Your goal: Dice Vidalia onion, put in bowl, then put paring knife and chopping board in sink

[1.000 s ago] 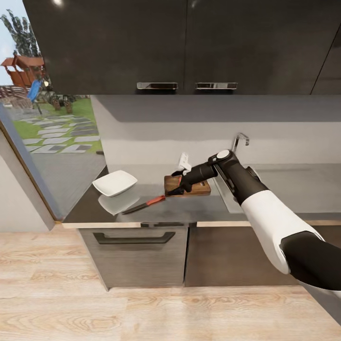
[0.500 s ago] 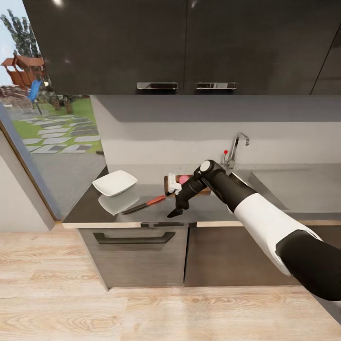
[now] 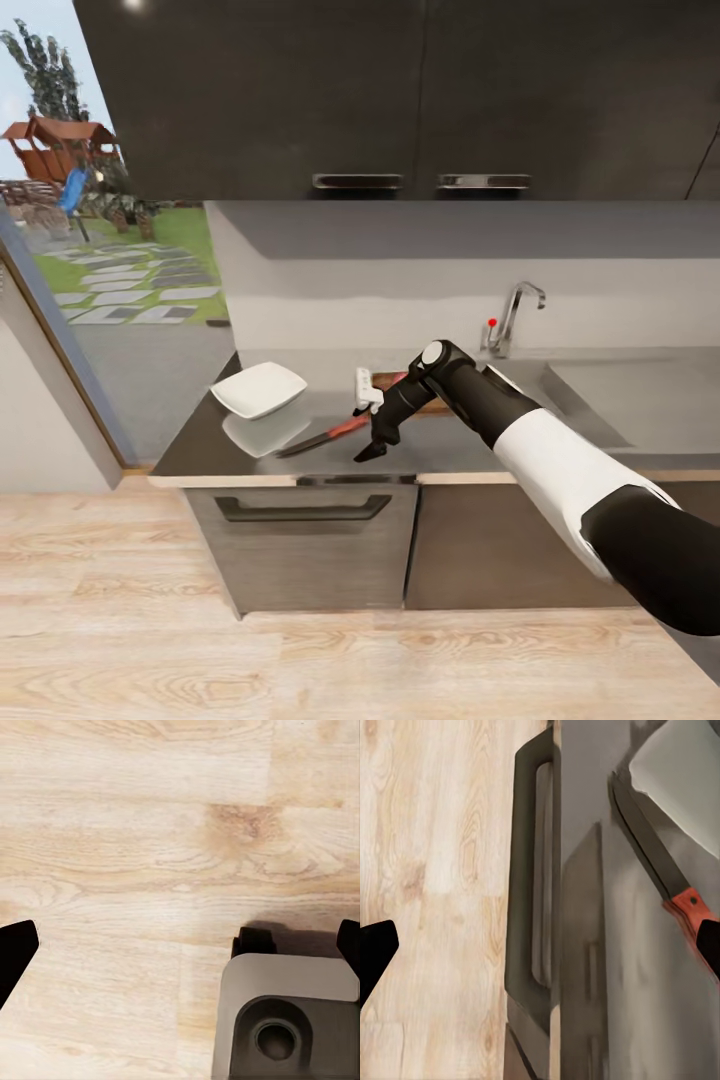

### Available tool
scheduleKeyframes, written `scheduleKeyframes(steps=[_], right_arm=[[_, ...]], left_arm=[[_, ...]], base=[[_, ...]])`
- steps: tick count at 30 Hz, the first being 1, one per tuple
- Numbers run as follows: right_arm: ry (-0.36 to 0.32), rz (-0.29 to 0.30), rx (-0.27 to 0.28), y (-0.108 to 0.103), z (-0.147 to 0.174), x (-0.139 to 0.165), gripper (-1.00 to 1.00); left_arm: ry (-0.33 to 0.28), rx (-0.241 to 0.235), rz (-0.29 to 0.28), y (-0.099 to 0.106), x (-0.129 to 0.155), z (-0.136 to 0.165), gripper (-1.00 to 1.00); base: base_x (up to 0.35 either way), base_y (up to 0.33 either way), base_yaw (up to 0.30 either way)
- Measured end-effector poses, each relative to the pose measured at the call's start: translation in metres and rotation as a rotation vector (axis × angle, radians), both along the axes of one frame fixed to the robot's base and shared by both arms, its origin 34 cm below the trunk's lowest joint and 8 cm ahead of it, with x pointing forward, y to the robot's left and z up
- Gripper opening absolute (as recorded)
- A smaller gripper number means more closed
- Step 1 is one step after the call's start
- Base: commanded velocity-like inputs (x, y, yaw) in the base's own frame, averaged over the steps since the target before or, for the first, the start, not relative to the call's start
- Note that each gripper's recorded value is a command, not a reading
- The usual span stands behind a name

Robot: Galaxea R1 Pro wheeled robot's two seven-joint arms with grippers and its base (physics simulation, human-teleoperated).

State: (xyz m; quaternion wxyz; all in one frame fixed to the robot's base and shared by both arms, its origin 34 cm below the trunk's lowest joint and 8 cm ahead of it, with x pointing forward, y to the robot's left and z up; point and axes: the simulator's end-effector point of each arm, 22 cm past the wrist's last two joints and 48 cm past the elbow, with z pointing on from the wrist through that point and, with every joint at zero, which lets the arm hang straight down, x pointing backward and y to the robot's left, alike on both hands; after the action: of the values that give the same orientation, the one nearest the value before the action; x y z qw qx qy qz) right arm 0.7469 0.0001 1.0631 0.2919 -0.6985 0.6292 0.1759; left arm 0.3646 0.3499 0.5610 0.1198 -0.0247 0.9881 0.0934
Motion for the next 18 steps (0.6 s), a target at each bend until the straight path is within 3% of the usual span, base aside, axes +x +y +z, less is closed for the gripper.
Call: scheduleKeyframes(steps=[9,18], right_arm=[[0.002,-0.001,-0.002,-0.0007,-0.0011,0.0002,1.00],[0.004,0.015,-0.005,-0.0056,-0.0098,-0.0001,1.00]], left_arm=[[0.033,-0.008,0.002,-0.0049,-0.0071,-0.0022,1.00],[0.036,-0.005,0.003,-0.0039,-0.0079,-0.0020,1.00]], base=[[0.021,0.240,0.000],[0.263,0.025,0.000]])
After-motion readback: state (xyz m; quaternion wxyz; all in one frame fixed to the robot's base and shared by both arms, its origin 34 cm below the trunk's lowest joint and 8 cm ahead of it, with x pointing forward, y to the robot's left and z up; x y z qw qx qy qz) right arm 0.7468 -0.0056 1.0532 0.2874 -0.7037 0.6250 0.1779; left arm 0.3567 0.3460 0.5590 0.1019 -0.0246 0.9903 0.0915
